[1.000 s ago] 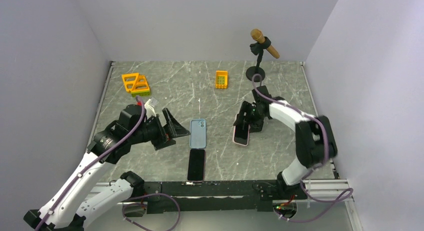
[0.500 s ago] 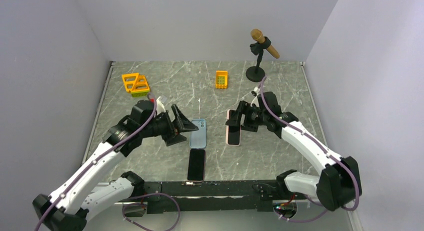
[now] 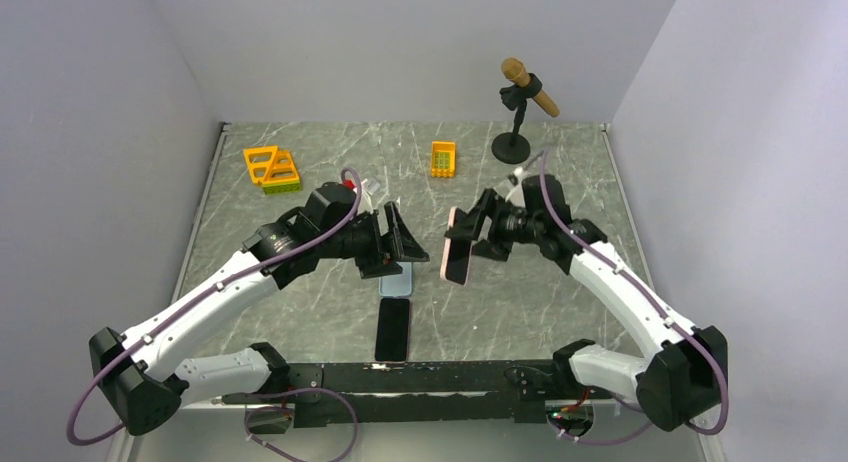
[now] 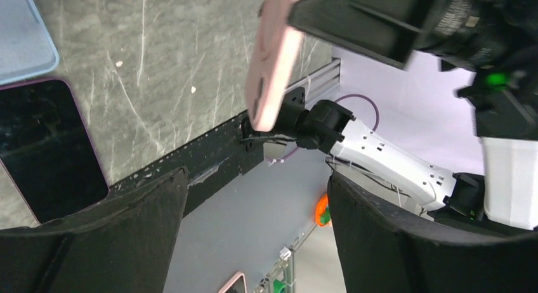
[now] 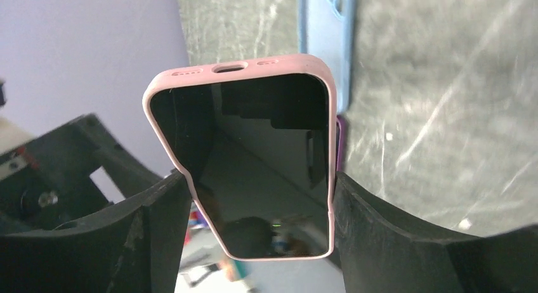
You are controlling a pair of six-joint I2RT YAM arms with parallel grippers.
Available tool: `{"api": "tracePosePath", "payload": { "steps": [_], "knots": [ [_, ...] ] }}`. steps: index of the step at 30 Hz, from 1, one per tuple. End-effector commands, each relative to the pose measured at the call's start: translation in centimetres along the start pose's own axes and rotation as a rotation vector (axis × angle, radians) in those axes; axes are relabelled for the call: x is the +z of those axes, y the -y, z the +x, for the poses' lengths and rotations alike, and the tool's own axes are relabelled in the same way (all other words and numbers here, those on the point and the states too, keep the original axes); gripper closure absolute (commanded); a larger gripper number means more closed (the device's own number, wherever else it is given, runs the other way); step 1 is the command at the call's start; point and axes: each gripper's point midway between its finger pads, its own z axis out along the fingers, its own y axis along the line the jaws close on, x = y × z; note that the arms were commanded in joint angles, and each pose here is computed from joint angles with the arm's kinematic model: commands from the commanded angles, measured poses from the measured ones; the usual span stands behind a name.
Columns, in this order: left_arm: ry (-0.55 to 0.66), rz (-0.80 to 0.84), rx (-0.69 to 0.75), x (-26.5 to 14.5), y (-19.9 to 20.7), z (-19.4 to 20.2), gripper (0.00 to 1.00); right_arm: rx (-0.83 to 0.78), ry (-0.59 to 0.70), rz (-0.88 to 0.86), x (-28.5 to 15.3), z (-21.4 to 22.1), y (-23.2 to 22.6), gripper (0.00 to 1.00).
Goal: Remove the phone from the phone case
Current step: Pick up the phone at the center of the board.
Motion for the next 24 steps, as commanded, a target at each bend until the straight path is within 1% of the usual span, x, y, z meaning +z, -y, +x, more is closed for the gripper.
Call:
{"api": "tracePosePath", "payload": {
  "steps": [1,2,5,6,8,10,12,13,15,17,21,24],
  "knots": [
    [0.107,0.039,0.048,-1.7,2.1,-2.0,0.13,-0.504,0.074,-0.029,-2.8,-2.1,-5.4,1.0],
    [0.118,0.04,0.036,-2.0,2.2,-2.3,0.1,-0.659,0.08,0.001,-2.9,-2.1,-5.3,1.0],
    [0.13,0.087,-0.038,-3.2,2.4,-3.4,0.04,-0.948,0.099,0.121,-3.1,-1.5,-5.1,1.0],
    [0.12,0.104,-0.075,-3.6,2.3,-3.7,0.01,-1.019,0.102,0.151,-3.3,-1.3,-5.3,1.0],
    [0.128,0.118,-0.133,-4.4,2.2,-4.6,0.01,-1.154,0.094,0.187,-3.3,-0.6,-5.9,1.0],
    [0.159,0.132,-0.132,-5.2,2.5,-5.6,0.01,-1.249,0.1,0.216,-3.2,-0.2,-6.4,1.0],
    [0.174,0.141,-0.107,-5.4,2.9,-6.2,0.02,-1.275,0.097,0.211,-3.1,0.1,-7.0,1.0],
    [0.159,0.145,-0.099,-5.2,3.0,-6.2,0.03,-1.278,0.094,0.201,-3.1,0.3,-7.3,1.0],
    [0.077,0.147,-0.1,-3.9,2.8,-5.5,0.05,-1.31,0.075,0.163,-2.9,0.8,-8.1,1.0],
    [0.028,0.132,-0.083,-3.1,2.4,-5.0,0.07,-1.326,0.048,0.134,-2.7,1.5,-8.6,1.0],
    [0.031,0.131,0.027,-2.5,2.7,-4.7,0.1,-1.348,-0.006,0.118,-2.1,2.6,-8.7,1.0],
    [-0.005,0.113,0.065,-1.6,2.4,-4.2,0.12,-1.351,-0.008,0.076,-2.0,3.4,-9.6,1.0]
  ]
}}
